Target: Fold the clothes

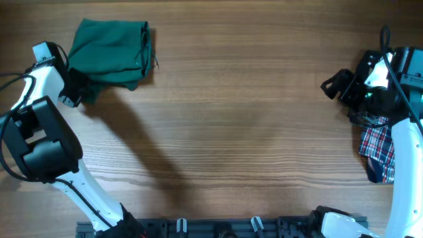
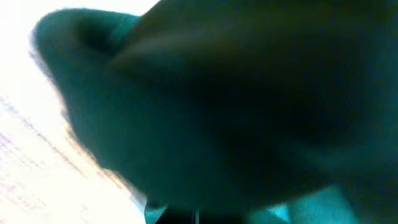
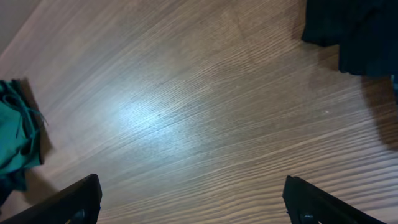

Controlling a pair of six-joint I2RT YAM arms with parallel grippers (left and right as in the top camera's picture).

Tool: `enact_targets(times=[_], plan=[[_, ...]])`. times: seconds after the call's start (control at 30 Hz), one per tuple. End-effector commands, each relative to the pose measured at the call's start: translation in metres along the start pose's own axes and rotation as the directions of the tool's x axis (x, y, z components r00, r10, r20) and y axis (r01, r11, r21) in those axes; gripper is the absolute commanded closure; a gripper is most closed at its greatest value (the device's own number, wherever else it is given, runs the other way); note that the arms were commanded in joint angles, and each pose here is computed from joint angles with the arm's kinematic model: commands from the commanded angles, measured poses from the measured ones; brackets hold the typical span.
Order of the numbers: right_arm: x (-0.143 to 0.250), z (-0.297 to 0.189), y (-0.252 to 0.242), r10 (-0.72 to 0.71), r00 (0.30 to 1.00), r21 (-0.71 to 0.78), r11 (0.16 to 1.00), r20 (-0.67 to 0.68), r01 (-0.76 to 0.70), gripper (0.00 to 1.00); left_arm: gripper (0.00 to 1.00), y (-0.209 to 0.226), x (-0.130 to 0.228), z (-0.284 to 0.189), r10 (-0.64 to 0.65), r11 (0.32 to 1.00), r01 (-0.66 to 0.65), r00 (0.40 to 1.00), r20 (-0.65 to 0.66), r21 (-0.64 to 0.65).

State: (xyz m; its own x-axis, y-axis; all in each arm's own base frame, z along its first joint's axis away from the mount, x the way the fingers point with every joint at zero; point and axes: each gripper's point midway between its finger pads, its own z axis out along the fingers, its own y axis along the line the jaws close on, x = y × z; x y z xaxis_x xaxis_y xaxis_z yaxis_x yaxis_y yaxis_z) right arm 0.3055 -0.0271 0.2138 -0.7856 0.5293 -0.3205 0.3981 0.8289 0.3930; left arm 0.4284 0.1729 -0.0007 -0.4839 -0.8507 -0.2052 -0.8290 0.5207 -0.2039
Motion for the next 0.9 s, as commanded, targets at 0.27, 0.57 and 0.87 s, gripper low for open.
enact_targets(times=[0.27,0.57,0.87], plan=[[-0.002,-0.008,0.011,0.000,1.000,-0.050,0.999,0.014,0.001,0.05,0.96,-0.034,0.024,-0.007,0.105,0.981,-0.092,0.992,-0.068,0.170],[-0.002,-0.008,0.011,0.000,1.000,-0.049,0.999,0.012,0.000,0.06,0.96,-0.071,0.029,-0.023,0.217,0.945,-0.211,0.976,0.005,0.251],[-0.002,-0.008,0.011,0.001,1.000,-0.050,0.999,0.013,0.000,0.06,0.96,-0.095,0.002,-0.152,0.223,0.895,-0.303,0.939,0.261,0.326]])
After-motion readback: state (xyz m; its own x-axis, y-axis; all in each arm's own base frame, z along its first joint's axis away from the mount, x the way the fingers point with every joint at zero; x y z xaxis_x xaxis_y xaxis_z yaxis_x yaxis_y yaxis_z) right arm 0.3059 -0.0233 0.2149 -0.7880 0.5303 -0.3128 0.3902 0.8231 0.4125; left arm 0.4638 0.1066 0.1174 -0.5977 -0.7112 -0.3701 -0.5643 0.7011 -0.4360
